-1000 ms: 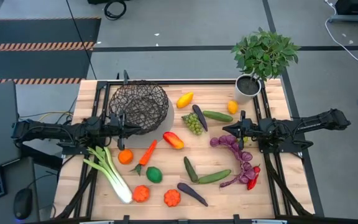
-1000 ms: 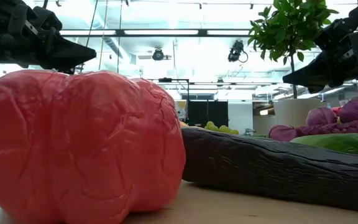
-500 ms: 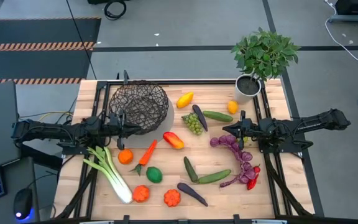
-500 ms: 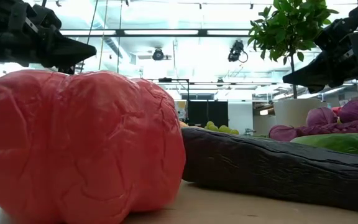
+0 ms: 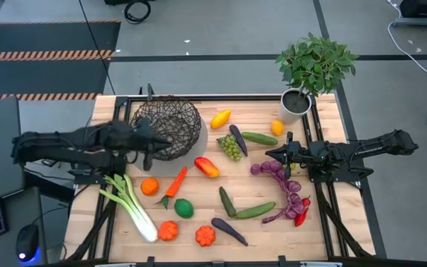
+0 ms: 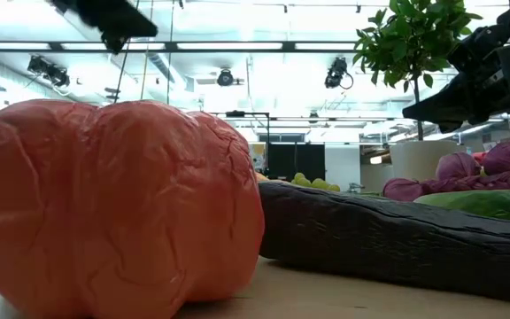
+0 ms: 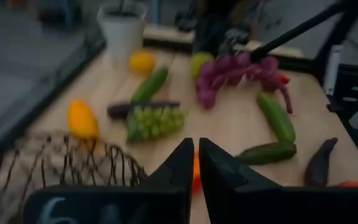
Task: Build produce basket
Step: Put the orange into the black wire basket
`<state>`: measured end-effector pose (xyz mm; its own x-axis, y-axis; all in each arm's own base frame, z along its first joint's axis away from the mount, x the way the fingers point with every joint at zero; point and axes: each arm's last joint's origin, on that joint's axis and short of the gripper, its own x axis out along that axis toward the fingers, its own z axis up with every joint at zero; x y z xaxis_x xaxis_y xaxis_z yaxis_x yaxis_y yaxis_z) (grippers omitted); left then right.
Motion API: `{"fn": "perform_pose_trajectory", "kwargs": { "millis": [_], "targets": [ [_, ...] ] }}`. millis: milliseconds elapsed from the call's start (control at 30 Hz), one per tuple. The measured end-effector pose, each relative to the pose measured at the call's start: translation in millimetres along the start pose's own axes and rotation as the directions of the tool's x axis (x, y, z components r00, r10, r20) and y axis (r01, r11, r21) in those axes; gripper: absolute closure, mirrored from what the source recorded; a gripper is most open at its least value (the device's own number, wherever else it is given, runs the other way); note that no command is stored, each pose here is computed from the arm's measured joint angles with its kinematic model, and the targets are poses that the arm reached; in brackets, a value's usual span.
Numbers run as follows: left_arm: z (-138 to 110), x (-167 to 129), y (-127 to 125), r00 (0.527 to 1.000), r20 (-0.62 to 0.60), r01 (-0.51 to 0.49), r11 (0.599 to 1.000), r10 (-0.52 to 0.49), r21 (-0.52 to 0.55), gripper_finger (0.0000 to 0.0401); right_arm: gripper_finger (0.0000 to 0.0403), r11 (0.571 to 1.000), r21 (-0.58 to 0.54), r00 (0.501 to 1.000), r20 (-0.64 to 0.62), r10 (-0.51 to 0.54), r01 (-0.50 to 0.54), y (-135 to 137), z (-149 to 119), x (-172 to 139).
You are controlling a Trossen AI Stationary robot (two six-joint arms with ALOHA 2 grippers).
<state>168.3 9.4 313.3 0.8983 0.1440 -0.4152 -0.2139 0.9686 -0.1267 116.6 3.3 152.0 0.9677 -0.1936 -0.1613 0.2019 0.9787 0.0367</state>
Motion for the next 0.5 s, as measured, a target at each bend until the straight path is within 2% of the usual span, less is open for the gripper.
{"fn": "perform_pose_trajectory", "kwargs": {
  "millis": [67, 133, 333, 500],
  "targets": [
    [17, 5, -4, 0.997, -0.079, -0.023, 0.996, 0.016, -0.081, 0.0367, 0.0385, 1.000, 0.000, 1.000, 0.000, 0.000, 0.000, 0, 0, 0],
    [34, 9, -8, 0.995, -0.095, -0.034, 0.987, 0.019, -0.159, 0.0365, 0.0385, 1.000, 0.000, 1.000, 0.000, 0.000, 0.000, 0, 0, 0],
    [83, 14, -18, 1.000, 0.025, 0.016, 0.919, -0.006, -0.394, 0.0366, 0.0385, 1.000, 0.001, 1.000, 0.004, 0.000, 0.000, 0, 0, 0],
    [112, 9, -23, 0.988, 0.153, 0.092, 0.902, -0.029, -0.423, 0.0371, 0.0385, 1.000, -0.004, 1.000, 0.008, -0.001, 0.001, 0, 1, 0]
  ]
}}
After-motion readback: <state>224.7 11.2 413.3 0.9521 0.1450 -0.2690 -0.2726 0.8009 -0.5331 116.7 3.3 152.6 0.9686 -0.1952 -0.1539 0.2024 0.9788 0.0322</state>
